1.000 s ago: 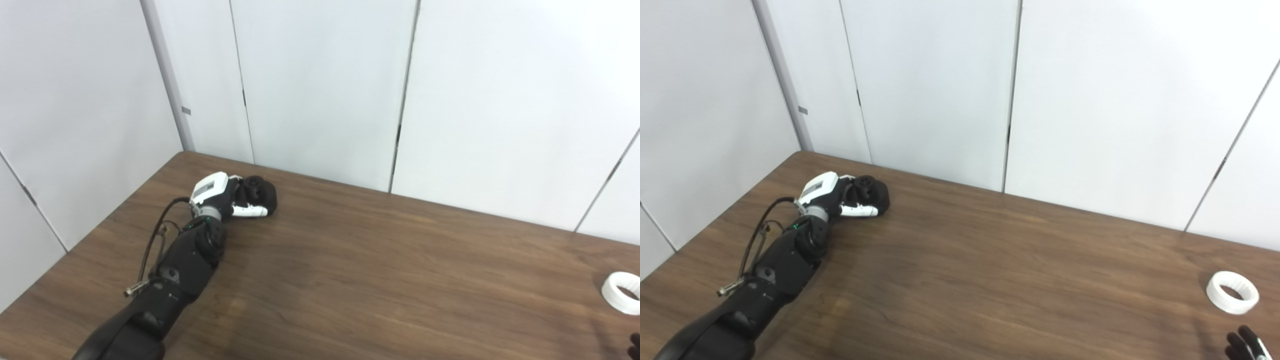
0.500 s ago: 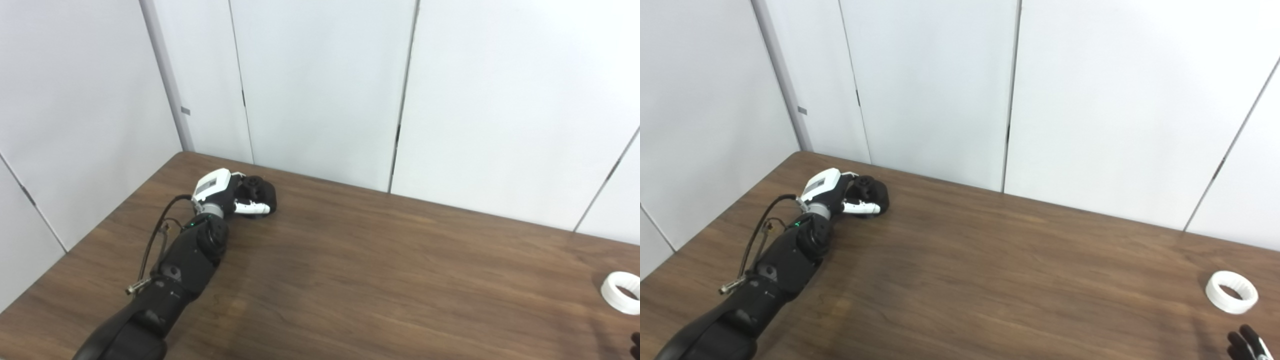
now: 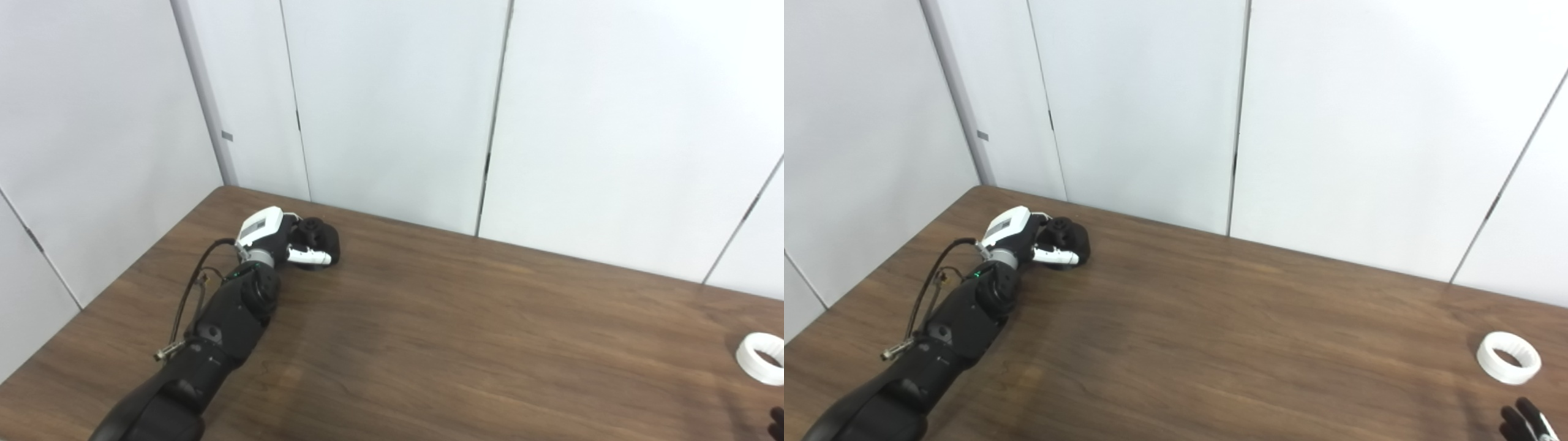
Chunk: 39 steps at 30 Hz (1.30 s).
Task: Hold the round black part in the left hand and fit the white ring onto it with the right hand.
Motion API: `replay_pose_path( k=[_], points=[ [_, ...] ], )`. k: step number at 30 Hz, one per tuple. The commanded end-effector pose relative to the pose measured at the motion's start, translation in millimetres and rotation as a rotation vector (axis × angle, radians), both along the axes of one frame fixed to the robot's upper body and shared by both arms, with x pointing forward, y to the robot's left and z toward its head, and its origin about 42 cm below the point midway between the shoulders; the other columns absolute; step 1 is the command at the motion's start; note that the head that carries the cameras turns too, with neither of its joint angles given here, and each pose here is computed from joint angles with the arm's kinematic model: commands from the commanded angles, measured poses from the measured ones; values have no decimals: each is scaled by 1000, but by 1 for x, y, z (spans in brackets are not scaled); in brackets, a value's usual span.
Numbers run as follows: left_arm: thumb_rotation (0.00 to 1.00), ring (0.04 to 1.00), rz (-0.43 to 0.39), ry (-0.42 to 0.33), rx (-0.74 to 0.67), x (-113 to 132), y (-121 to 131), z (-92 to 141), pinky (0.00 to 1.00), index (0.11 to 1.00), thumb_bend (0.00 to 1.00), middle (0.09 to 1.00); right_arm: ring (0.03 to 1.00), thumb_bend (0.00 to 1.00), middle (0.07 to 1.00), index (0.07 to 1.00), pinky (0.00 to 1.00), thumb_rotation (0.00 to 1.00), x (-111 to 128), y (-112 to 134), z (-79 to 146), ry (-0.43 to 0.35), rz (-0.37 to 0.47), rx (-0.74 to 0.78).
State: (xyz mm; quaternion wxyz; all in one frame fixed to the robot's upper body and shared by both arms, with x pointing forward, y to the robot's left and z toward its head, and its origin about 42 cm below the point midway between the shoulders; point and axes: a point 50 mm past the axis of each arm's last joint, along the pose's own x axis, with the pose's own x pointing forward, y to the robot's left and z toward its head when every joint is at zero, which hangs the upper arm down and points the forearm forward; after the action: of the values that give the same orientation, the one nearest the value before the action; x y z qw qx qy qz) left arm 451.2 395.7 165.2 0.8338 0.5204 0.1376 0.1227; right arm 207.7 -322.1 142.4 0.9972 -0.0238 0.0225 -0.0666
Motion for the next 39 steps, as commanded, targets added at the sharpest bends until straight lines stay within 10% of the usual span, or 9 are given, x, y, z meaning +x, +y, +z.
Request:
replay_pose_path(
  k=[1, 10, 12, 15, 39],
  points=[
    [436, 937, -7, -79, 12, 17, 0, 32, 1000, 706, 1000, 867, 949, 693, 920, 932, 961, 973, 3, 1, 17, -84, 9, -21],
    [239, 927, -15, -95, 28, 16, -2, 31, 1000, 589, 944, 837, 948, 672, 921, 932, 979, 990, 3, 1, 19, -86, 13, -14],
    [103, 923, -14, -100, 34, 15, -3, 28, 996, 508, 613, 823, 948, 680, 919, 930, 969, 988, 2, 1, 20, -84, 14, -9],
    [56, 898, -8, -105, 21, 15, -3, 24, 944, 482, 534, 780, 947, 677, 918, 930, 968, 994, 2, 2, 21, -83, 15, -9],
    [49, 790, -238, -139, -6, -23, -44, 52, 736, 480, 524, 722, 1000, 558, 1000, 1000, 1000, 1000, 4, 19, 33, -78, 59, 43]
  ],
)
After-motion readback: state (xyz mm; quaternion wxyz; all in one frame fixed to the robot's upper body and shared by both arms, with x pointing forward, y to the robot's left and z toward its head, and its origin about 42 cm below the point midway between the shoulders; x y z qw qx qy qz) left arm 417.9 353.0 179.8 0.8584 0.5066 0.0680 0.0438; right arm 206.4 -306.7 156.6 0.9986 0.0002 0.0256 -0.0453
